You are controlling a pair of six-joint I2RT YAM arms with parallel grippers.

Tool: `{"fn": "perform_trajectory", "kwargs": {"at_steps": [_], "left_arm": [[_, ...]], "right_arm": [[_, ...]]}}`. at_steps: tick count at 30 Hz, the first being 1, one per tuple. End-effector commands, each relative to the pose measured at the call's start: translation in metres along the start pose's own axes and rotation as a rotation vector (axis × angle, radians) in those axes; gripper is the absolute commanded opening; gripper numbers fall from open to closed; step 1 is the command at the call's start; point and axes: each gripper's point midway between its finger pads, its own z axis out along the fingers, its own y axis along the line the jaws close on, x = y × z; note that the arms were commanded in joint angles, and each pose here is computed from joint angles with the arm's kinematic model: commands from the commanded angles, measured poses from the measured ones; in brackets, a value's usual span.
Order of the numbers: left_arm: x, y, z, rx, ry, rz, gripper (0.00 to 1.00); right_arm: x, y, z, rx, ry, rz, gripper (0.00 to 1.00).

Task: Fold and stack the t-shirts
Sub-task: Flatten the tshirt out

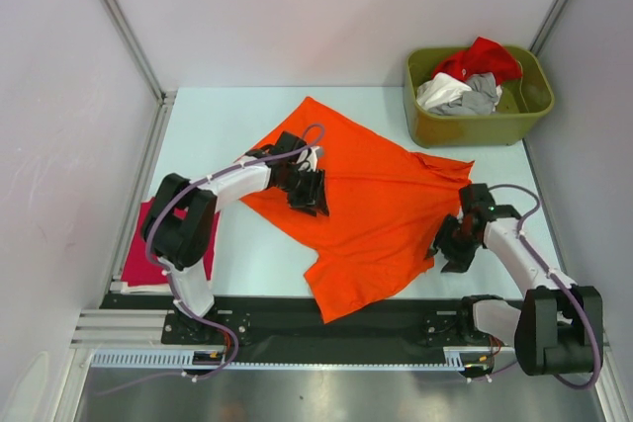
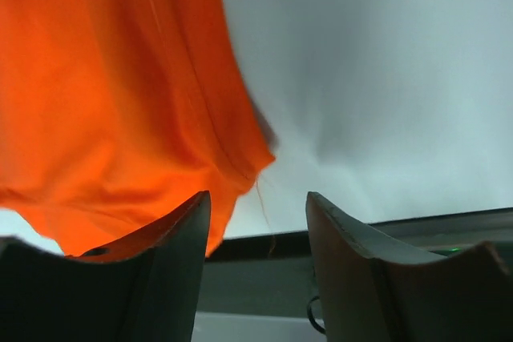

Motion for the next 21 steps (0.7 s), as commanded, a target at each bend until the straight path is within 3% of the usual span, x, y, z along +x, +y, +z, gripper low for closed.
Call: {"fn": "perform_trajectory", "kwargs": {"at_steps": [1,7,14,17,18,19,21], "left_arm": [[0.004,-0.016,-0.019,0.055,-0.050,0.004,0.49],[0.023,-0.011,-0.024,0.050,-0.048,-0.005,0.49],[0.024,-0.013,-0.031,0.055,-0.069,0.014,0.49],[0.020,-0.013,-0.036,0.044,-0.083,0.027,0.49],[0.019,-0.012,-0.038,0.037,-0.089,0.031,0.49],[0.018,-0.011,-0.040,0.029,-0.095,0.037,0.49],[0.013,-0.008,-0.048,0.014,-0.126,0.041,0.49]], "right_arm": [[0.025,0.011,0.004,-0.039,0.047,0.017,0.55],[0.013,0.021,0.004,-0.074,-0.024,0.012,0.49],[0.016,0.003,0.028,0.020,0.006,0.050,0.42],[0.015,-0.005,0.030,0.070,-0.009,0.073,0.31],[0.019,-0.011,0.028,0.108,0.005,0.093,0.17],[0.019,-0.021,0.026,0.160,-0.009,0.104,0.10],[0.026,-0.024,0.020,0.181,-0.013,0.099,0.06]]}}
